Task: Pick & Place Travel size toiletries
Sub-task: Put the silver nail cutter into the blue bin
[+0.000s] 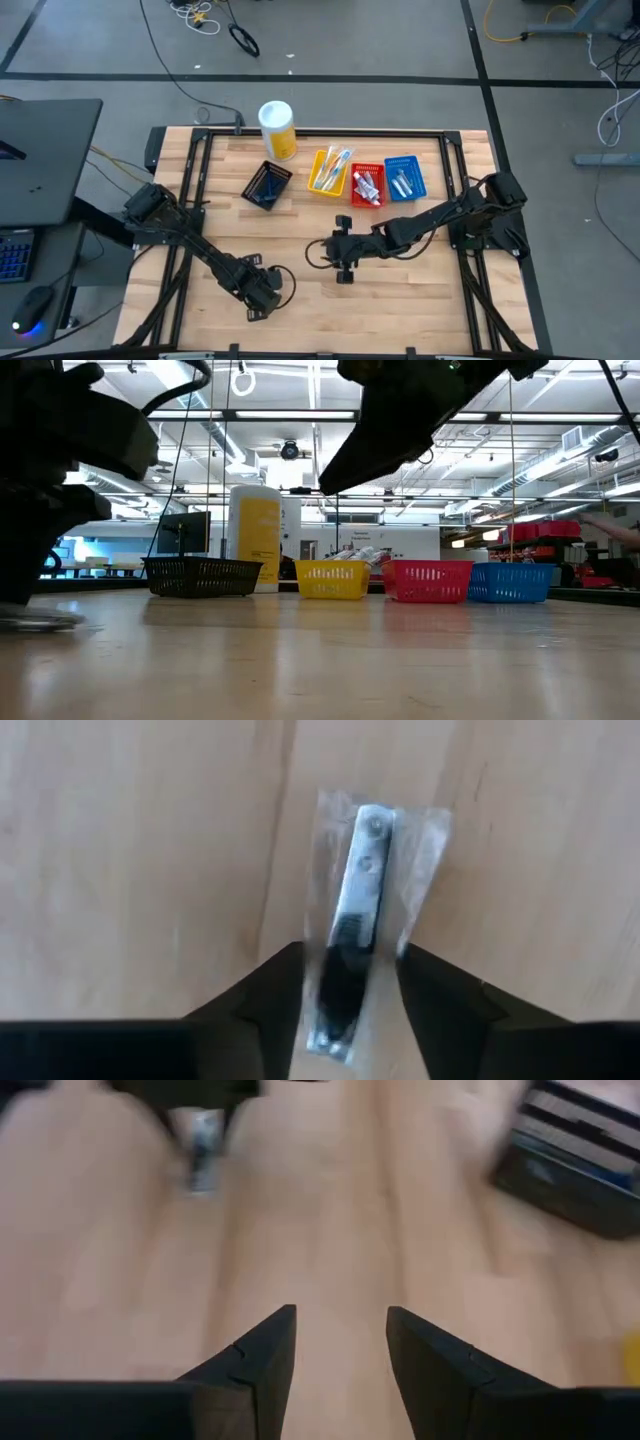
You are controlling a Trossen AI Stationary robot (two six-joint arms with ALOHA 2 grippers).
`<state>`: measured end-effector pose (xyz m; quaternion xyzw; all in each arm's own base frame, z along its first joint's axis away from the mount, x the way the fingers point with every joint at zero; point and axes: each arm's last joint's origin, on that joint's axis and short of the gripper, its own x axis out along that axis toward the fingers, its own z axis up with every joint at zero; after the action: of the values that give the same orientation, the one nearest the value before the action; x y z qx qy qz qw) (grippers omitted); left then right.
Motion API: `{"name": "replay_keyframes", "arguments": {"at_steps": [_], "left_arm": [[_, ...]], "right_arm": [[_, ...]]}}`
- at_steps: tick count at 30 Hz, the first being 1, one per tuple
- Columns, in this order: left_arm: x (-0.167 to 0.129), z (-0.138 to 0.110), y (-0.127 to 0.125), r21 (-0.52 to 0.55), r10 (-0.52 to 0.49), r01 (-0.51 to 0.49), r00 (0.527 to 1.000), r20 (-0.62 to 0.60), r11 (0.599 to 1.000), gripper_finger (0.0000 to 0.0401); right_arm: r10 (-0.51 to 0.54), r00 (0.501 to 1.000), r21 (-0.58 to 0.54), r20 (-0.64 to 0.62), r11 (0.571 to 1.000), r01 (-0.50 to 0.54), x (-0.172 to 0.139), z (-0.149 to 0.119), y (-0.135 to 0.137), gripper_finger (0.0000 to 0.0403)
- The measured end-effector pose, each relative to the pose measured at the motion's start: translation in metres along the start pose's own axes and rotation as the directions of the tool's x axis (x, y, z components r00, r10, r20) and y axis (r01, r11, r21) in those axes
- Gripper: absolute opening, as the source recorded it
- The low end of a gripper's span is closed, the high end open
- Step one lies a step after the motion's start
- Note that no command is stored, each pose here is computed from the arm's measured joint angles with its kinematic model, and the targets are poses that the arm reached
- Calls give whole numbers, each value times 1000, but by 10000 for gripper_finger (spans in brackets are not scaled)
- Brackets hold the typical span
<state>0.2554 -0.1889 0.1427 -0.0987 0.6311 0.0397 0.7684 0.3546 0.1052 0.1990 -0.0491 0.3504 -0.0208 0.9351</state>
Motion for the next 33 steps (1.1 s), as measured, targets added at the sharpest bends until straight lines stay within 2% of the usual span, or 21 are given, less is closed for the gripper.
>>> {"name": "replay_keyframes", "arguments": {"at_steps": [6,9,13,20,26,29,33], "left_arm": [[2,5,5,-18,50,-50,998,32,999,98],[1,15,10,-47,121,-115,982,148,992,64],[0,31,22,-82,241,-227,926,289,970,62],[-5,71,35,-25,257,-285,819,512,958,85],[-7,91,54,9,266,-321,799,539,947,64],[-7,97,64,14,289,-353,788,544,936,64],[-10,105,71,2,319,-393,749,581,919,82]], "right_arm": [[178,981,-91,71,981,-172,11,-6,9,189],[187,979,-100,76,979,-179,13,-7,8,206],[177,979,-76,101,982,-170,16,-5,3,219],[82,993,0,91,997,-82,23,-5,-18,220],[39,999,1,3,999,-39,28,-12,-36,220],[17,999,14,-31,1000,-16,30,-15,-46,220],[-3,997,67,-75,998,8,31,-18,-57,220]]}}
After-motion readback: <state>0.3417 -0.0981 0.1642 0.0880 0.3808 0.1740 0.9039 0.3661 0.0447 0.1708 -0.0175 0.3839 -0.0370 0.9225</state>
